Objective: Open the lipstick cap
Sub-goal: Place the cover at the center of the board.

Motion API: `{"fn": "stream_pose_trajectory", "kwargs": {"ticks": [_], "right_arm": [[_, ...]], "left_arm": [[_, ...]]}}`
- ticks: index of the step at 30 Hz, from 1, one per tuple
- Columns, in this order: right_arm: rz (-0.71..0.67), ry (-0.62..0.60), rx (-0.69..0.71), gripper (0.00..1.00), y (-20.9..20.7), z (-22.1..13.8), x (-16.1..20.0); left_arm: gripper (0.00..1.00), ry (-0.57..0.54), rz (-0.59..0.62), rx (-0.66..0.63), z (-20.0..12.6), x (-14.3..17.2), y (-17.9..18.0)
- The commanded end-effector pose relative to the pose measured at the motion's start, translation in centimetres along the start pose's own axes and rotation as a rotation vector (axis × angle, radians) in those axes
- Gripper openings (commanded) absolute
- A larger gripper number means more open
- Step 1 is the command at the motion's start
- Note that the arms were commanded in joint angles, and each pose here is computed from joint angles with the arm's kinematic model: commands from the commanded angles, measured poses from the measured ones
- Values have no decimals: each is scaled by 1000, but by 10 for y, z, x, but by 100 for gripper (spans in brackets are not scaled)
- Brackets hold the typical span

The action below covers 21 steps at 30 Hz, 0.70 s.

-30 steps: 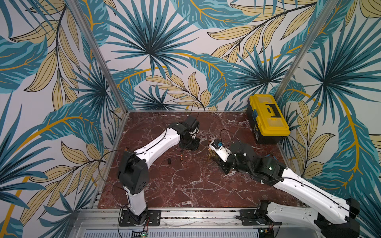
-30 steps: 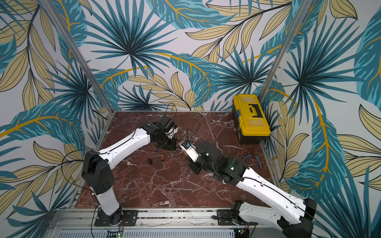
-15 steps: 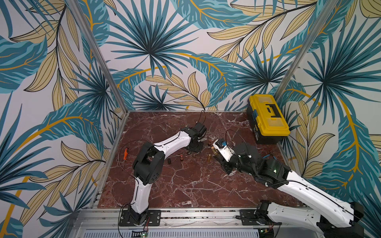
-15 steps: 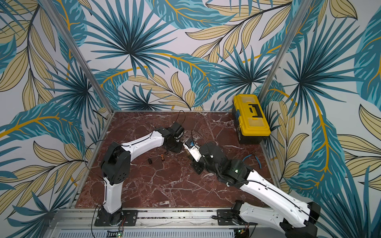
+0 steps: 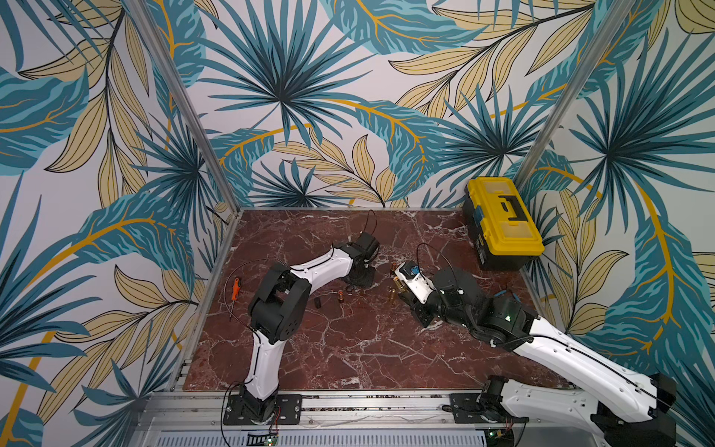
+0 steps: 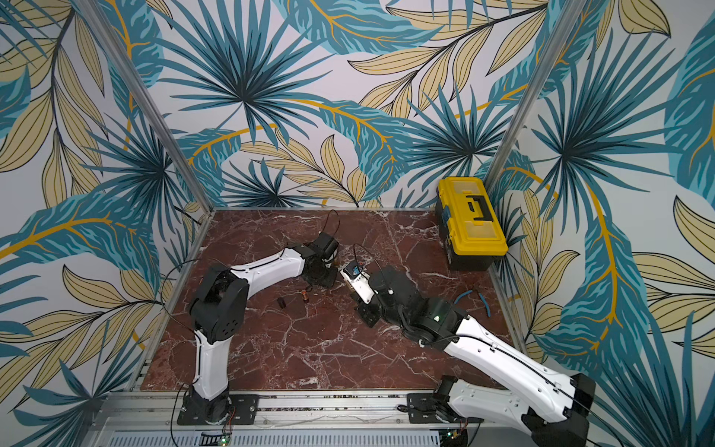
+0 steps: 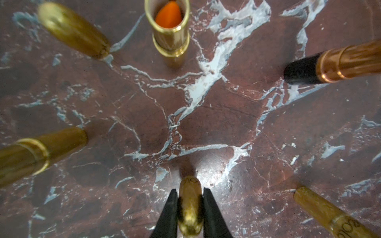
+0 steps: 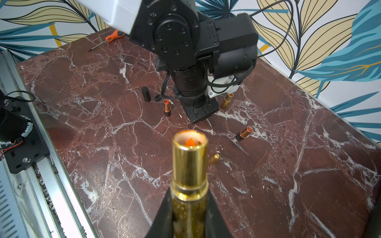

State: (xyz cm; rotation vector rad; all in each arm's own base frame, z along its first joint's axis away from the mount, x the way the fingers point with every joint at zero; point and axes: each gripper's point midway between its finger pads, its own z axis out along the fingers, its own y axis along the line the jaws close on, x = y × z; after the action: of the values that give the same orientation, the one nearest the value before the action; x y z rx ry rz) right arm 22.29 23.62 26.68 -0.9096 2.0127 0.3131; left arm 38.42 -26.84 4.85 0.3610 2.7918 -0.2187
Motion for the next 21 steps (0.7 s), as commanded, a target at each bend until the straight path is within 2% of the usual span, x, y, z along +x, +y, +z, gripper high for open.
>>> {"fn": "stream_pose_trajectory", "kwargs": {"ticks": [1, 7, 12, 17, 21], "right_arm": [[2, 4, 5, 5, 1, 5, 2], [0, 10, 4, 5, 1, 7, 3], [5, 8, 5, 6, 1, 8, 4], [6, 10, 11, 10, 0, 8, 5], [6, 13, 18, 10, -1, 7, 6]], "left_arm": [[18, 10, 3, -11, 12, 3, 2], [23, 22, 1, -17, 15, 8, 4], [30, 27, 2, -19, 16, 9, 4], [45, 25, 2, -13, 14, 9, 3], [47, -9, -4, -6, -1, 3, 2]]}}
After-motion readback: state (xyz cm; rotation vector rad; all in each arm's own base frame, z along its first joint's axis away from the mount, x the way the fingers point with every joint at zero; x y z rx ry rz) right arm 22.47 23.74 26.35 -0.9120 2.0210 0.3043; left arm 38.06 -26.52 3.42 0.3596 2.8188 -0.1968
